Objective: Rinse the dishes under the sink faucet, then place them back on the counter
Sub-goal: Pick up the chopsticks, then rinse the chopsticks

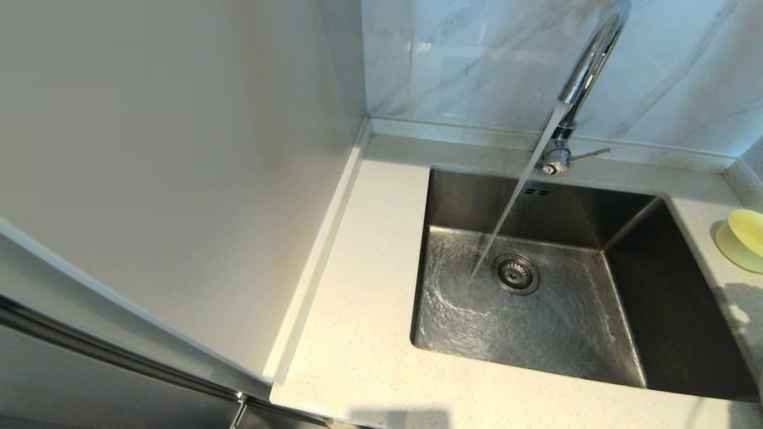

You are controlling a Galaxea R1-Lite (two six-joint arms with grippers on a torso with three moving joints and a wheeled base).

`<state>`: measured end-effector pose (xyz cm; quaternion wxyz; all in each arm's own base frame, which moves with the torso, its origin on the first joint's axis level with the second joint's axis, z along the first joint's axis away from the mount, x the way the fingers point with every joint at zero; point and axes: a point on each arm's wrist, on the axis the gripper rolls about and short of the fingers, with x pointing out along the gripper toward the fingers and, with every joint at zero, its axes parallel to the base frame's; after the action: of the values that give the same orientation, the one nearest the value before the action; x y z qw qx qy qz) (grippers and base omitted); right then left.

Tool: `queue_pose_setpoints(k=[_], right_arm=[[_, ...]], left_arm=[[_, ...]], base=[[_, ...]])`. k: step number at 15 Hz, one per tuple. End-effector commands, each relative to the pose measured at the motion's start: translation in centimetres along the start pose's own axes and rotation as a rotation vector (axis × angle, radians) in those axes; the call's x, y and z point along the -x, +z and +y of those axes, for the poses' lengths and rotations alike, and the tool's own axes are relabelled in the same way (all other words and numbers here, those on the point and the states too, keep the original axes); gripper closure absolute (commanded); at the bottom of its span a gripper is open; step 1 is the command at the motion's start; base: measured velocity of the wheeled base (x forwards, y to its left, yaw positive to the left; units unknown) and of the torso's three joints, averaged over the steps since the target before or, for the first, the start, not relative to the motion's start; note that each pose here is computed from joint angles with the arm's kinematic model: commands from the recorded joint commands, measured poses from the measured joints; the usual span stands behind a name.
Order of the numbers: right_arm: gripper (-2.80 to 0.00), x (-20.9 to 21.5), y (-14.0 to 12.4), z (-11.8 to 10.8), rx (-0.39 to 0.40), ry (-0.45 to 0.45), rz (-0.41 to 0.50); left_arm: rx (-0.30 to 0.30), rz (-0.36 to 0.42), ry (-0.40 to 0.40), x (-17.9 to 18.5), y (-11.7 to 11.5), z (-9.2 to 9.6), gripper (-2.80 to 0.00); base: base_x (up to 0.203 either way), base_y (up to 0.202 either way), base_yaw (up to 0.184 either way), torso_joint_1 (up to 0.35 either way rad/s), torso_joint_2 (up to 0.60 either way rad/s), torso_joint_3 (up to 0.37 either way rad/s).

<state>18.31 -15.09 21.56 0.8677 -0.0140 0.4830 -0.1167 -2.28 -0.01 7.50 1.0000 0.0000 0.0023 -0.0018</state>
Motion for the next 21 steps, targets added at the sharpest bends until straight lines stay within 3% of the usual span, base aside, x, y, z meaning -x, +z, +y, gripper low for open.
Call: queue_pose_setpoints(k=[1,5,8,15,21], right_arm=[[0.0,1.9,0.9,2.6,0.108,0.017,-0.095],[0.0,3.5,2.1,9.1,0.351,0.116,-0.266],[0.0,4.1,2.0,13.6,0.467,0.159,-0.378],[0.0,3.4,4.0,20.4,0.539,0.096,-0.546],[0.0,2.3,7.2,23.4,0.527,0.053,-0.598]], left_arm=[[0.0,0.0,0.0,0.0,0.0,0.0,0.0],[0.0,0.0,-0.001,0.0,0.0,0.0,0.0],[0.0,0.0,0.001,0.0,0.0,0.0,0.0],[0.0,0.0,-0.001,0.0,0.0,0.0,0.0],[0.0,0.0,-0.001,0.0,0.0,0.0,0.0]], base=[[0.0,0.0,0.0,0.0,0.0,0.0],[0.0,0.0,0.0,0.0,0.0,0.0],[0.0,0.0,0.0,0.0,0.0,0.0],[0.0,0.0,0.0,0.0,0.0,0.0],[0.0,0.0,0.0,0.0,0.0,0.0]])
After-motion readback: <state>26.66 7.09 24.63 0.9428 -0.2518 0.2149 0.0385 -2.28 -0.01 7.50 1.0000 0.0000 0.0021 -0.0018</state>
